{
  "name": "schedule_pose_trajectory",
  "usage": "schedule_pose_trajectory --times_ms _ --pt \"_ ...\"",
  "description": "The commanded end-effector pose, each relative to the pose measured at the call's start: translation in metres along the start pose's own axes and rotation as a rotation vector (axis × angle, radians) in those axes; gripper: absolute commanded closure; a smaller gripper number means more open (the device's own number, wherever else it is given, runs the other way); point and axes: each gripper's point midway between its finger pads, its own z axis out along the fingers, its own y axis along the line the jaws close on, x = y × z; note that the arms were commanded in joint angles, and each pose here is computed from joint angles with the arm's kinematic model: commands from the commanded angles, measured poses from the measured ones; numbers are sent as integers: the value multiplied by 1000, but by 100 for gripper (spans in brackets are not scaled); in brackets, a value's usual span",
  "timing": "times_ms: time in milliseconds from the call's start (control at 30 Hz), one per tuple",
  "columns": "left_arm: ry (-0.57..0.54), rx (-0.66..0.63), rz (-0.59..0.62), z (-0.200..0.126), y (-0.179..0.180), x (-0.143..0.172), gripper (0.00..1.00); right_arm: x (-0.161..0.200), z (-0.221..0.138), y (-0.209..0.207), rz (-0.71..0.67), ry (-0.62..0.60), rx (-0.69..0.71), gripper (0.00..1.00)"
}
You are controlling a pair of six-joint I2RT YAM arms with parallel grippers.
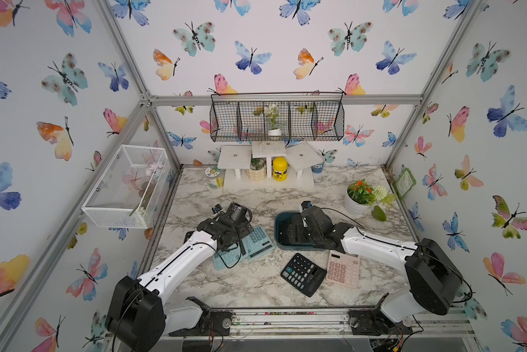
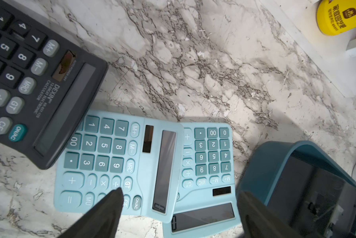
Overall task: Put the calculator in the storage box
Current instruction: Place the calculator in the storage box.
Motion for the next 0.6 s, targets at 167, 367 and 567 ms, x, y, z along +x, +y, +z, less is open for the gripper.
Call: schedule_pose_trajectory --times_ms 167,367,567 --pt "63 -2 -50 6 -11 15 20 -9 15 -20 -38 57 46 0" --pt "84 -18 -57 14 -17 20 21 -25 7 -13 -60 40 37 0" --pt "90 -55 -58 24 -17 20 30 -34 -23 -8 -51 -25 -6 0"
